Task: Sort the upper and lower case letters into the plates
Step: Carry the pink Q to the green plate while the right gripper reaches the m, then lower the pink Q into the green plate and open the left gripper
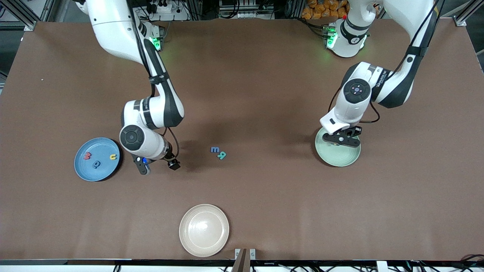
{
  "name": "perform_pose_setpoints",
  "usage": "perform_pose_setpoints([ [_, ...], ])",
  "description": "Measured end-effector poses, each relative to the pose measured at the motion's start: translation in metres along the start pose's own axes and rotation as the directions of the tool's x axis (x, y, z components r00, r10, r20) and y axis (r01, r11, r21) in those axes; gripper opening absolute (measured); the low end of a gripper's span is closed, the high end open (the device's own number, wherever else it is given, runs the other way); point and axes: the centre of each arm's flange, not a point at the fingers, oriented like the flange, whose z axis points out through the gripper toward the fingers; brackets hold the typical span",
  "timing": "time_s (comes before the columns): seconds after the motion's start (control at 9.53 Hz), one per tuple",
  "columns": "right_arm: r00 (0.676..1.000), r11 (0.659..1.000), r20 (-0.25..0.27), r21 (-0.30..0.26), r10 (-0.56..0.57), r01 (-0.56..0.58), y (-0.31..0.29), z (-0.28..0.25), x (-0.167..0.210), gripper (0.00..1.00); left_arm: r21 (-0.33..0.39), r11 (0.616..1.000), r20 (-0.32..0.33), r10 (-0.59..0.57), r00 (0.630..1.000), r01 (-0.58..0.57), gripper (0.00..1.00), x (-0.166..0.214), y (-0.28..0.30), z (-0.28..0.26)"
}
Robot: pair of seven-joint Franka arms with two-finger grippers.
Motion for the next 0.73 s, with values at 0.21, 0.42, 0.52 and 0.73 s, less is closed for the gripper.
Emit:
perform_pose_setpoints([
  [0.21,0.996,0.995,-0.016,0.047,0.089,-0.089,-0.008,0.010,-0.018,1.00,-0.021,1.000,-0.016,-0.005,1.000,0.005,0.37,-0.012,-0.011,0.017],
  [0.42,0.988,0.984,-0.032,0.101,0.149,-0.145,-0.015,0.025,-0.042,1.00,-0.027,1.000,-0.037,-0.005,0.999,0.004,0.37,-0.011,-0.012,0.017],
  [0.52,0.986,0.980,-0.015,0.108,0.168,-0.165,-0.017,0.031,-0.055,1.00,-0.035,0.999,-0.060,-0.017,0.998,0.015,0.37,-0.010,-0.017,0.017],
  [0.73,0.981,0.974,0.011,0.117,0.193,-0.193,-0.018,0.036,-0.086,1.00,-0.048,0.998,-0.079,-0.042,0.996,0.038,0.37,-0.009,-0.029,0.024],
])
